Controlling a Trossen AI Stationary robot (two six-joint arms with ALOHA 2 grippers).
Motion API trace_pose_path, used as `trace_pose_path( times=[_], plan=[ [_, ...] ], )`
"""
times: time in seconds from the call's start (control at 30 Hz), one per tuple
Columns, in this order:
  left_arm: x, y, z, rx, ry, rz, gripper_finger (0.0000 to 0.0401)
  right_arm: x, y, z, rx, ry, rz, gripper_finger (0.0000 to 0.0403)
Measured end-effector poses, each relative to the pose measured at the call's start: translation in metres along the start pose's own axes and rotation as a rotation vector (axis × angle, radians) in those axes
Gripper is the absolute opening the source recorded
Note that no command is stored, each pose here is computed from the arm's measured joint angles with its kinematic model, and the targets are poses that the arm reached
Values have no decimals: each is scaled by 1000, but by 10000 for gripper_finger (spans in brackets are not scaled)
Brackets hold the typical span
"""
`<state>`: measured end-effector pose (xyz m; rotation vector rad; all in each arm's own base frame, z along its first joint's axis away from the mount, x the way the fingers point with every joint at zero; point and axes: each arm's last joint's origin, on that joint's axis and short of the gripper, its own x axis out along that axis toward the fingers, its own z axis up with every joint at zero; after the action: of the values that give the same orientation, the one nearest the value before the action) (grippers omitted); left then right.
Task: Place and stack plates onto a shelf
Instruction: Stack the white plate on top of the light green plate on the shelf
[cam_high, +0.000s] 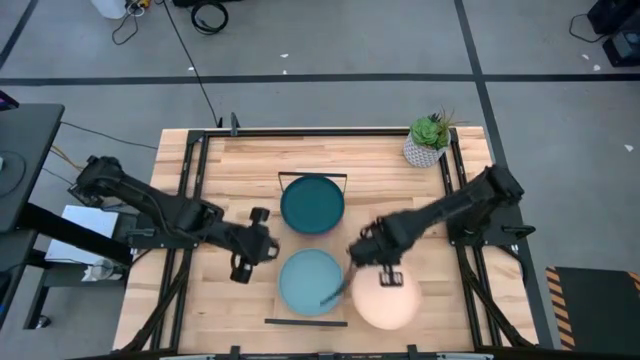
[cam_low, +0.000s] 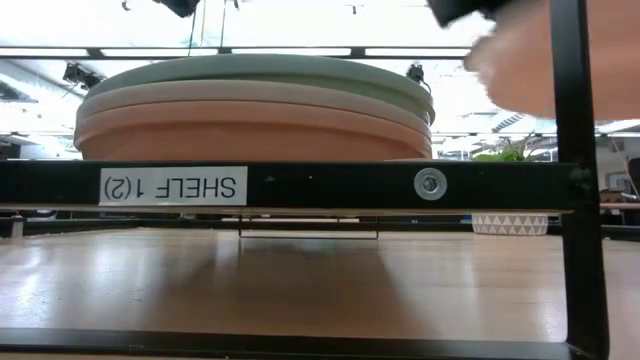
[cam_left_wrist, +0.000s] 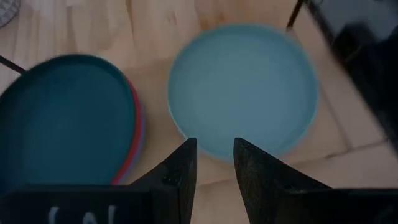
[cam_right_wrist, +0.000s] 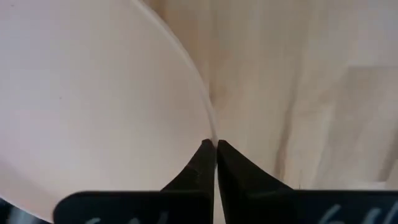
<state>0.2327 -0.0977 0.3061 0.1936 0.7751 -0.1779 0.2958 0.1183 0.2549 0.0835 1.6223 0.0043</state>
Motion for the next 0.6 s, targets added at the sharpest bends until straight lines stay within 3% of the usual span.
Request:
trace_pose_path(
  times=[0.13,0.3,0.43,0.6],
  plan=[
    [12,-12,-21,43,61,18,114,-36,-21,17,170,-111,6,9],
    [-1,-18,-33,21,24,27,114,-63,-34,33,233,-232,-20,9],
    [-16,-20,-43,-10,-55,52,114,-69,-39,45,253,-309,-5,9],
    [-29,-20,-59,-70,-171,38,114,-56,-37,69,225,-311,18,9]
  ],
)
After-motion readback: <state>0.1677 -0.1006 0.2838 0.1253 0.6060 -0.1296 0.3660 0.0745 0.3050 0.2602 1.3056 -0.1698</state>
